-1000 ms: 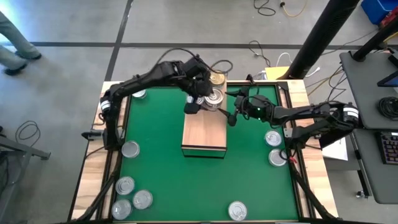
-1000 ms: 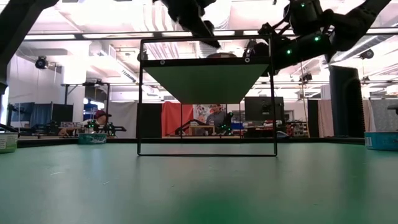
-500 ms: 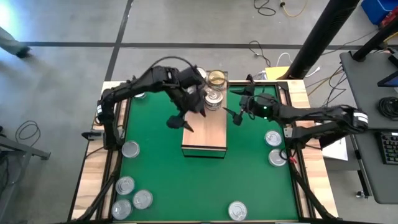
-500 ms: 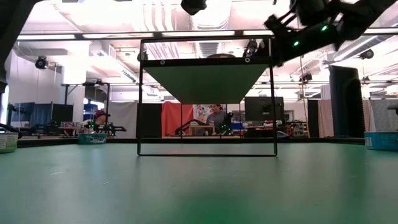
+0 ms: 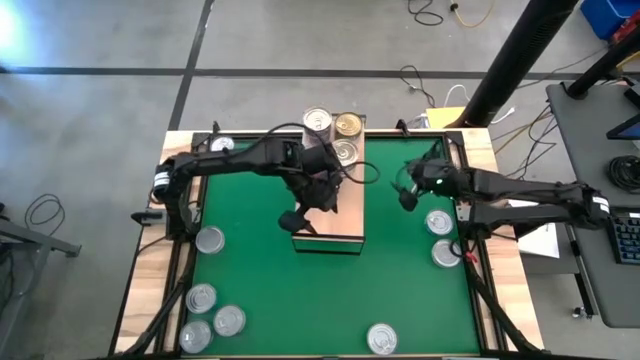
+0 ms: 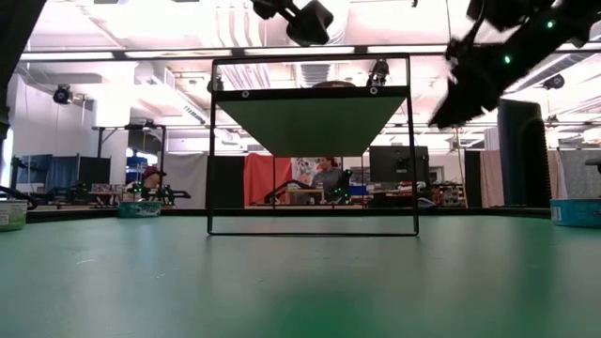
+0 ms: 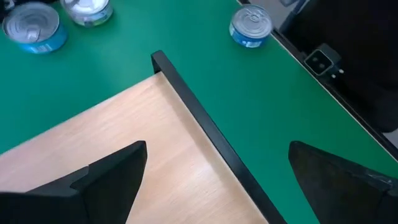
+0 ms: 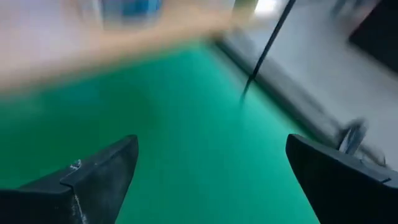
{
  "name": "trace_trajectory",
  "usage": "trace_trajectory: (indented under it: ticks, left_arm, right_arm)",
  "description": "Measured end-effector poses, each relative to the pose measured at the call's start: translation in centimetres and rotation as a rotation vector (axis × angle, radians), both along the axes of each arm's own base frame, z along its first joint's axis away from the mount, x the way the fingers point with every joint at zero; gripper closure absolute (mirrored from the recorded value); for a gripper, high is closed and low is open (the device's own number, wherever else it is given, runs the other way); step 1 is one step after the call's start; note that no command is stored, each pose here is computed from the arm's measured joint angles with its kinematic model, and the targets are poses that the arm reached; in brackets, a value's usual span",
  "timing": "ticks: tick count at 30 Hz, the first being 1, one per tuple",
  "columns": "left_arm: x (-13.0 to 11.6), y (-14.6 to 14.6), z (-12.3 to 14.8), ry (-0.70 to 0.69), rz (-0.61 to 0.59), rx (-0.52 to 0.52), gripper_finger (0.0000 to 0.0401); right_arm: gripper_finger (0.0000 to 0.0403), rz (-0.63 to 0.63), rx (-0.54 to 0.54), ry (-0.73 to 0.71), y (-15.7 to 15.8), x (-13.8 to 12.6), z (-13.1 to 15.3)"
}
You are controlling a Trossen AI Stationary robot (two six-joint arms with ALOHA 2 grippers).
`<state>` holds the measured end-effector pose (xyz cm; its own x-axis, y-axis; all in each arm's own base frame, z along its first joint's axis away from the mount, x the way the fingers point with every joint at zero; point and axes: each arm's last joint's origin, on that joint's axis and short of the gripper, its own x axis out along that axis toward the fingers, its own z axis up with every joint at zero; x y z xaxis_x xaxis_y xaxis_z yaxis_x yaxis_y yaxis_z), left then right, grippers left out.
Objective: Stack canned seafood by type on shelf
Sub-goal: Put the yellow blue tuna can on the shelf
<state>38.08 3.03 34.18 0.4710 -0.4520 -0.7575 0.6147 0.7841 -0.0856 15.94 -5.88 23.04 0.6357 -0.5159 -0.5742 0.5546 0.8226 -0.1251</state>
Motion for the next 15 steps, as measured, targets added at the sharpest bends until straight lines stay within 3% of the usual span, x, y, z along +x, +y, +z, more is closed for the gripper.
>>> trace_trajectory:
  ticks: [4, 9, 15]
  left_arm:
    - [0.2, -0.5, 0.1, 0.002, 0.051, 0.032, 0.0023]
    - [0.1, -1.8, 1.3, -0.003, 0.081, 0.037, 0.0023]
    - [-1.0, -3.6, -0.3, 0.189, 0.108, 0.046, 0.0023]
  right_arm:
    - [0.0035, -0.006, 0.095, 0.179, 0.5, 0.8, -1.6]
    - [0.0101, -0.073, 0.224, 0.383, 1.0, 2.2, -0.7]
    - [0.0192, -0.296, 0.450, 0.775, 2.4, 1.2, -2.0]
